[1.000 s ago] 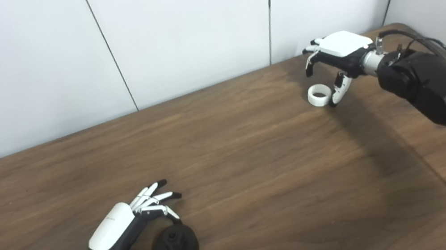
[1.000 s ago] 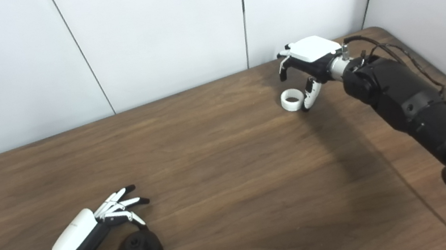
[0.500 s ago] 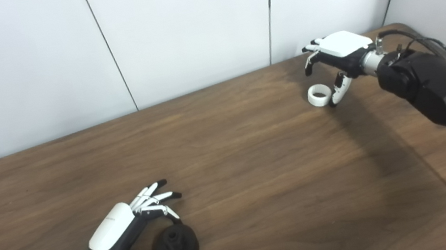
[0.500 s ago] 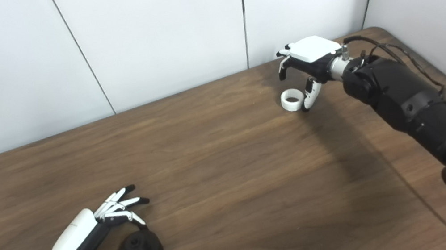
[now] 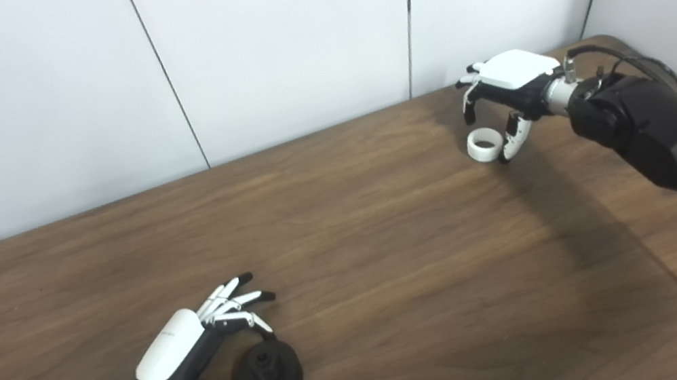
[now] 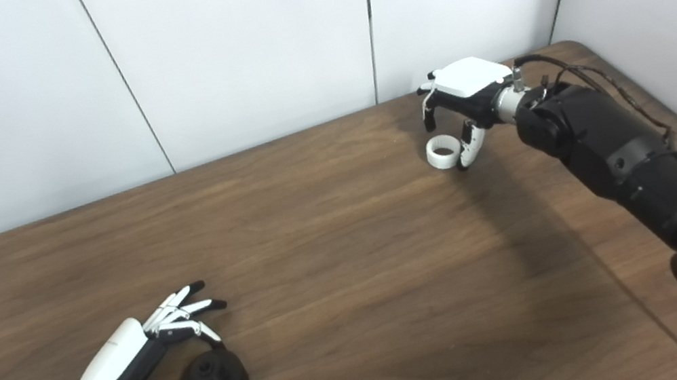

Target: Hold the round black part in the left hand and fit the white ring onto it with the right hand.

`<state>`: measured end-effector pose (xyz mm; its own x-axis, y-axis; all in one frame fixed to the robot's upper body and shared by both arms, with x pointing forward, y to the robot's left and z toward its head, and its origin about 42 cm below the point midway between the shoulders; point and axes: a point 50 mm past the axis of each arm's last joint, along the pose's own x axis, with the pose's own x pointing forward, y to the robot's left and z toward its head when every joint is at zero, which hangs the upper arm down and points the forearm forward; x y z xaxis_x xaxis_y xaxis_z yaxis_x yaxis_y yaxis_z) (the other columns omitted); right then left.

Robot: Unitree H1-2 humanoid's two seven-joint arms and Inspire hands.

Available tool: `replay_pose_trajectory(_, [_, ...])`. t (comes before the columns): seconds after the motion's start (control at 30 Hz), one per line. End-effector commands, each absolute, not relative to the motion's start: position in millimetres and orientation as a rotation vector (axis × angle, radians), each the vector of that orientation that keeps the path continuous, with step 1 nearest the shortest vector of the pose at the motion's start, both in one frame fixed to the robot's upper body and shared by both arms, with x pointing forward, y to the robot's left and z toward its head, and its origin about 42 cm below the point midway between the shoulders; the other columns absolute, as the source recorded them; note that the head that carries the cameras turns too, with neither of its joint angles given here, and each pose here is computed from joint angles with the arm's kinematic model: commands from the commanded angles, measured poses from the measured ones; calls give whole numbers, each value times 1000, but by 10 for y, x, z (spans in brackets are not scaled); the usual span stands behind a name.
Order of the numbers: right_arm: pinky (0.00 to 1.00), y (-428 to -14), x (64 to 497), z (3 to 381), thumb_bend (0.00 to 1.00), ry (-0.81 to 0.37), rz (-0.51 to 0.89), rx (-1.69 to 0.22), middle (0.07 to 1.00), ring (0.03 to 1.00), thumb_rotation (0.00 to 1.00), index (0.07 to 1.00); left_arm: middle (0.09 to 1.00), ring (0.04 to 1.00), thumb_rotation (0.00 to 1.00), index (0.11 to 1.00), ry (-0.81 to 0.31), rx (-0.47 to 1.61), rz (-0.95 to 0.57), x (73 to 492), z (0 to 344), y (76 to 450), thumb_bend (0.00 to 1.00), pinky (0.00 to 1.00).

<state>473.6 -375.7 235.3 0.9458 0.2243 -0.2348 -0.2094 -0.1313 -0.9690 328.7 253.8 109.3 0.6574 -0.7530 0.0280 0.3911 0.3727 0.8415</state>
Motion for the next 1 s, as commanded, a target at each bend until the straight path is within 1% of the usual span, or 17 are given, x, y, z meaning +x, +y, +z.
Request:
replay_pose_trajectory(0.0, [1000,-3620,4720,2297,1000,-32,454,-1652,937,1000,191,628,873,1000,62,481,-322,1039,-859,3141,813,2718,525,1000])
replay_pose_trajectory(0.8, [1000,-3601,4695,2274,999,-25,469,-1647,922,1000,188,609,864,1000,61,481,-324,1035,-847,3156,799,2712,525,1000])
replay_pose_trajectory(0.97, [1000,-3615,4699,2281,986,-16,465,-1651,916,1000,171,608,869,1000,62,481,-326,1032,-850,3148,810,2713,525,1000])
